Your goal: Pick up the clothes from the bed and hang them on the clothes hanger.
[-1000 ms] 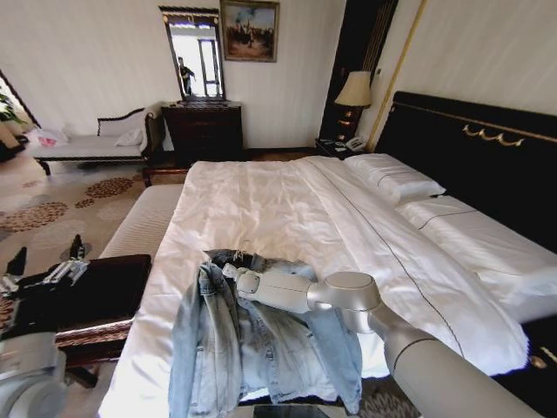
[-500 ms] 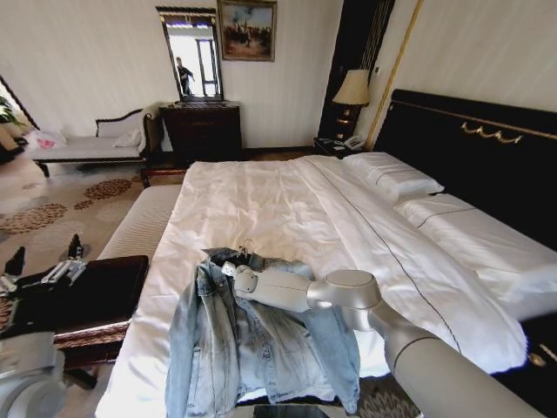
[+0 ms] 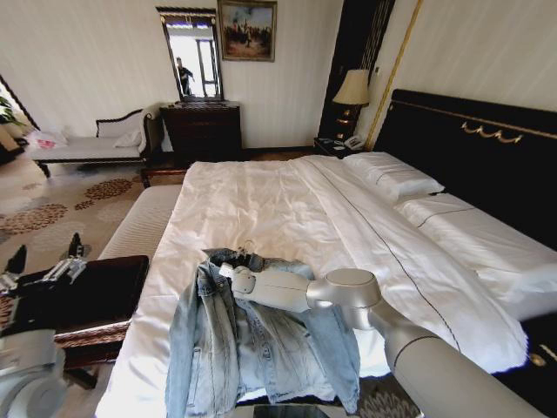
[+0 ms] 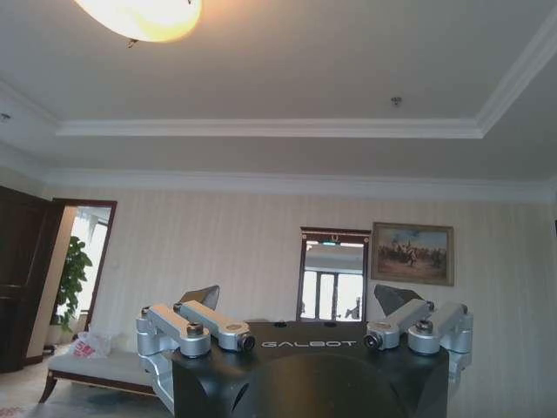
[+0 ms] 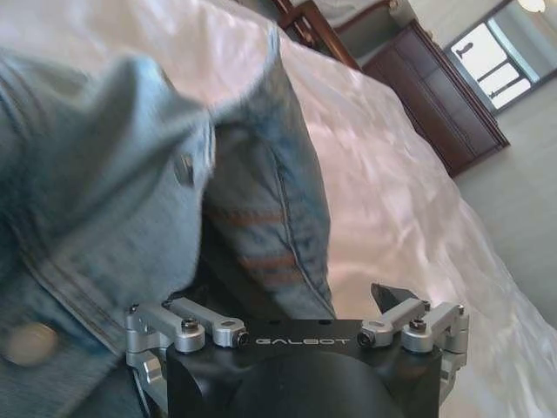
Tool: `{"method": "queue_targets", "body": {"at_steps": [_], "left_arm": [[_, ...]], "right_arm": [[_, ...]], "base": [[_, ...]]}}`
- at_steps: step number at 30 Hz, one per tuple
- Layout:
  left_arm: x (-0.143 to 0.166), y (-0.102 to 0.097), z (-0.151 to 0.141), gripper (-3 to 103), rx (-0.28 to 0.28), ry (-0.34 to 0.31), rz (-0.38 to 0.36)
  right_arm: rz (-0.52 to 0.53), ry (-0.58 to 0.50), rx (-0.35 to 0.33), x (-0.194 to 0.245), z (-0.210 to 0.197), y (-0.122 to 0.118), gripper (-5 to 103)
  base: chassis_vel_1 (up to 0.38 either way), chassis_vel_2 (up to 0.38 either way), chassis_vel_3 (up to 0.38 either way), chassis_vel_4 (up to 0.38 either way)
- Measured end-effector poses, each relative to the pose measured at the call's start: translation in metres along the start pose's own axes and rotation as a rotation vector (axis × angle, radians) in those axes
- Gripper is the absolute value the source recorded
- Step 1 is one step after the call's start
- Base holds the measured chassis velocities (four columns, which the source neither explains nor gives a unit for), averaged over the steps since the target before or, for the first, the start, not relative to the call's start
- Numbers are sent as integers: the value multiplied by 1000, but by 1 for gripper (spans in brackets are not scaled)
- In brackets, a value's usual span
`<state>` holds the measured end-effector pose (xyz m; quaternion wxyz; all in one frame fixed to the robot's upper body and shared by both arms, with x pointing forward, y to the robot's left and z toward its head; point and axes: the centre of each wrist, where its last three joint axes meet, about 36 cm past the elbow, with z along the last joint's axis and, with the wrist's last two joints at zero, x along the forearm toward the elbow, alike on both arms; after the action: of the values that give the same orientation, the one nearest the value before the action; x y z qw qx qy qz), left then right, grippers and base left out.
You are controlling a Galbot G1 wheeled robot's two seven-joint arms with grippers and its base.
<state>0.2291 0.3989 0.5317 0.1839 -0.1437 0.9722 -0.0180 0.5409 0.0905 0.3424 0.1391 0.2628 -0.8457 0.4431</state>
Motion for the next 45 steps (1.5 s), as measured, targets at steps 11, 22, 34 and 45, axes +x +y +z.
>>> {"method": "queue_targets", "body": {"at_steps": [11,22,34,45], "left_arm": [[0,0,0,100,2,-1,-1],[-2,-1,1,100,7,-2,4],[-4,2,1,100,-2,-1,4],[-4,2,1,100,3,-2,3]], "right_arm": [[-7,-41,-8,24,-29,0,100],[55,33,21,17,5,-33,100],[60,105,86,17,8,-24,100],[105,192,141,22,-4,6,100]], "base": [[0,0,0,0],[0,0,0,0],[0,0,0,0],[0,0,0,0]]}}
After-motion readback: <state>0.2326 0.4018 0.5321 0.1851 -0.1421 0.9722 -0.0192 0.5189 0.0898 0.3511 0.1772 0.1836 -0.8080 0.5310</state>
